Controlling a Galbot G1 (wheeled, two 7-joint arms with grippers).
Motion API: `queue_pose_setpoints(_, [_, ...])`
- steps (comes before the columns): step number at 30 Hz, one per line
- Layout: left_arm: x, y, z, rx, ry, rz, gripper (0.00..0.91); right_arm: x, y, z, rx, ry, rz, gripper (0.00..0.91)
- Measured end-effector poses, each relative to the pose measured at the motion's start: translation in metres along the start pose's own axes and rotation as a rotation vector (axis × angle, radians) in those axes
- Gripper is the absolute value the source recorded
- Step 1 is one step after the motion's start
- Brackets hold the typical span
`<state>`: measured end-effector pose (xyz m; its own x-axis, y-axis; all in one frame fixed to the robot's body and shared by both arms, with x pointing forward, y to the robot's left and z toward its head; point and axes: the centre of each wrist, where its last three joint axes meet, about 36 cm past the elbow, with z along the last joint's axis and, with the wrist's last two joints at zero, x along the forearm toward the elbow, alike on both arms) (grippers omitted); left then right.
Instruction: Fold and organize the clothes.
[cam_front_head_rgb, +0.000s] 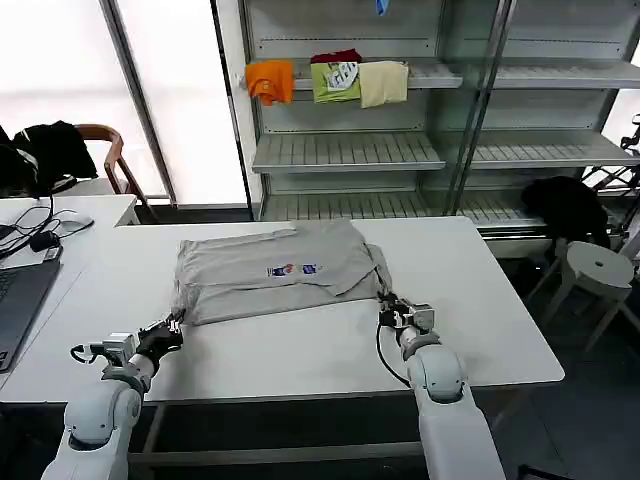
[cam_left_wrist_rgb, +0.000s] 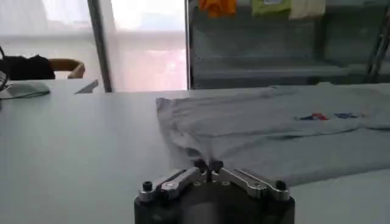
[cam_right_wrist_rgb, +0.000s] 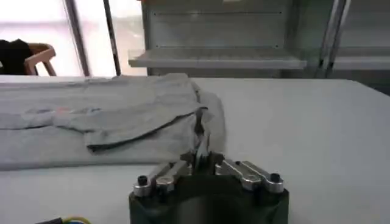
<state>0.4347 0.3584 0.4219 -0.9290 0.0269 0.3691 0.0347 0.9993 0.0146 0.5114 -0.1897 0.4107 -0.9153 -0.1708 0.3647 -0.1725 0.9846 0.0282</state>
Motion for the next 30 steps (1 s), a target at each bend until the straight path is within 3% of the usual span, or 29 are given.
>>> queue_pose_setpoints(16, [0.024,0.012,0.002,0.009,0.013,0.012,0.0,0.091,0.02,0.007,0.07,-0.043,0.005,0.0])
queue_pose_setpoints(30, [0.073,0.013,0.022,0.042,0.04,-0.014,0.0,0.162,0.031,0.027,0.098,-0.017,0.001,0.0])
